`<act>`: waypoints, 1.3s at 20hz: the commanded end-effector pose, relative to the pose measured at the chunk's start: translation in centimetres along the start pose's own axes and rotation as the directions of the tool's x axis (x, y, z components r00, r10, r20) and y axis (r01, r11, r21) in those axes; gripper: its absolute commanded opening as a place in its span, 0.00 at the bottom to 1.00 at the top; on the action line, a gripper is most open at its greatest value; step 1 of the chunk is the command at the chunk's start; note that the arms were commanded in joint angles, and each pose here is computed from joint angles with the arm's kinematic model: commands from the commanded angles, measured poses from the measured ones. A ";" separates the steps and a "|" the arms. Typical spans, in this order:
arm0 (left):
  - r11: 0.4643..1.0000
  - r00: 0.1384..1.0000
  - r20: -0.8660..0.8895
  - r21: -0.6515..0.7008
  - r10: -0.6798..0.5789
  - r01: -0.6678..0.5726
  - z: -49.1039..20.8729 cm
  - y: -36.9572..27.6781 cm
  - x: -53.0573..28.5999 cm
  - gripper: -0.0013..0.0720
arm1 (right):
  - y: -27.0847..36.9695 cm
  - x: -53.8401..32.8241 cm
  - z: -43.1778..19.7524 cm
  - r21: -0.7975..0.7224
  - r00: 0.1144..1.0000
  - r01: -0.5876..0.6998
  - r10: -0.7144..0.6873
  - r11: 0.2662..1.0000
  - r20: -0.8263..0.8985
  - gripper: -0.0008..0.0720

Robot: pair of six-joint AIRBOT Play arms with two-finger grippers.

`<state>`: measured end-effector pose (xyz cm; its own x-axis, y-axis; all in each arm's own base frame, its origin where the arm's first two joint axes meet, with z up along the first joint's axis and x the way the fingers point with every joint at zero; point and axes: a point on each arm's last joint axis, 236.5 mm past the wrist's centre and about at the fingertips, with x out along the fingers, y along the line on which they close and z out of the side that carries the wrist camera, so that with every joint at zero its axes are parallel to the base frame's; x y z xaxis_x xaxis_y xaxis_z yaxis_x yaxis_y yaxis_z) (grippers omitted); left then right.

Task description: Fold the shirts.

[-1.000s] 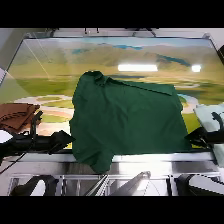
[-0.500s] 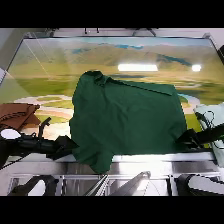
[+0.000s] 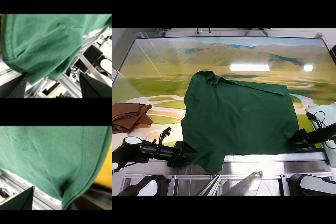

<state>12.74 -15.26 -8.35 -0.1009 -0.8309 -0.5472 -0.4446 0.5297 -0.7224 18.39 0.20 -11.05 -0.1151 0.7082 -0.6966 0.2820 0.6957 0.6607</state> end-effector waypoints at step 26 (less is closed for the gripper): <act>0.998 0.896 0.442 0.038 0.035 -0.057 1.0 0.7 -1.5 0.88 | -2.2 -0.3 3.1 0.008 0.987 0.094 -0.095 0.995 0.130 0.67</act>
<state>10.45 -12.01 -8.92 0.1368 -0.5964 -0.7910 -0.4590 0.6694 -0.5841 18.52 0.30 -10.99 -0.1096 0.7122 -0.6933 0.2844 0.6908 0.6647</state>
